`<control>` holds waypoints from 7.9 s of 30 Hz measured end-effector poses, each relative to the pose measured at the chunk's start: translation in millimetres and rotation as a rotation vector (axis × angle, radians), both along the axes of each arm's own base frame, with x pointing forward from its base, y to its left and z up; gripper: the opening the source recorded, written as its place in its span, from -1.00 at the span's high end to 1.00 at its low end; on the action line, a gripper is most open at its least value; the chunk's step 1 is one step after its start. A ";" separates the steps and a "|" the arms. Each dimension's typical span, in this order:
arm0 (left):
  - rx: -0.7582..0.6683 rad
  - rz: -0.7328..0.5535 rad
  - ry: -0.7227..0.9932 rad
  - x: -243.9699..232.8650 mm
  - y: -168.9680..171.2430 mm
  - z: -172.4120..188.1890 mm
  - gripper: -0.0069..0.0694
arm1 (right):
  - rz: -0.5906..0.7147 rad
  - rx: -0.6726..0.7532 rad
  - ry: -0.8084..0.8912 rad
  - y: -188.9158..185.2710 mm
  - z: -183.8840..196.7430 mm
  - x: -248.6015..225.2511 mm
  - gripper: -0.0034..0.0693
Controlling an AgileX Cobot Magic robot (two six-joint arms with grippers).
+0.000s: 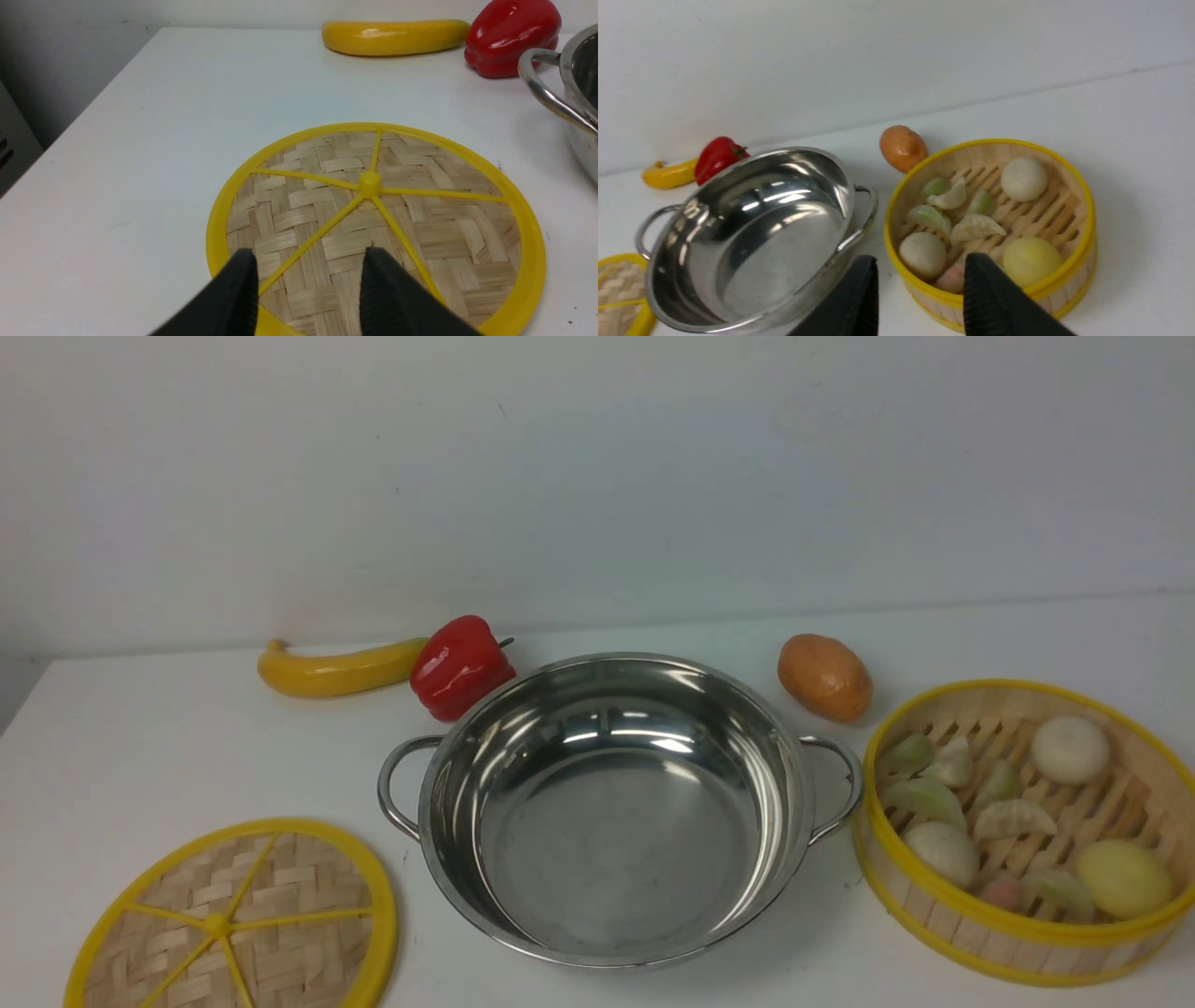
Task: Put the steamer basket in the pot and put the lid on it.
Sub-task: Use the right arm to lift the steamer closest to it, then use the right arm to put the steamer into the iron steamer pot in the middle
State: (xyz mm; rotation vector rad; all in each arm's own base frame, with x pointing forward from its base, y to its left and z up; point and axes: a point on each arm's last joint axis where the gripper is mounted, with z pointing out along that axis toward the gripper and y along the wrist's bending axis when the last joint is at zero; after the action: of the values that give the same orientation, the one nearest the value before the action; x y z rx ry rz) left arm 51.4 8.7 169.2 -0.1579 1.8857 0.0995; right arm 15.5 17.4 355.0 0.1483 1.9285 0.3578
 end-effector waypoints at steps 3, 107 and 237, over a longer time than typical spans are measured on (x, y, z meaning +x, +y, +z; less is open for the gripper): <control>0.000 0.000 0.000 0.0 0.0 0.0 0.06 | 0.017 0.034 -0.019 2.5 2.3 0.2 0.24; 0.000 0.000 0.000 0.0 0.0 0.0 0.06 | 0.340 -0.395 1.144 -77.9 -197.8 368.5 0.51; 0.000 0.000 0.000 0.0 0.0 0.0 0.06 | 0.668 -0.513 0.814 193.1 -140.6 413.6 0.86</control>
State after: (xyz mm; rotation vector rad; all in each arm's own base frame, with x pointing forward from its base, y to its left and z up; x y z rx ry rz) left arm 51.4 8.7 169.2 -0.1579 1.8857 0.0995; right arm 429.2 210.5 214.4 -0.8240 2.7806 0.2318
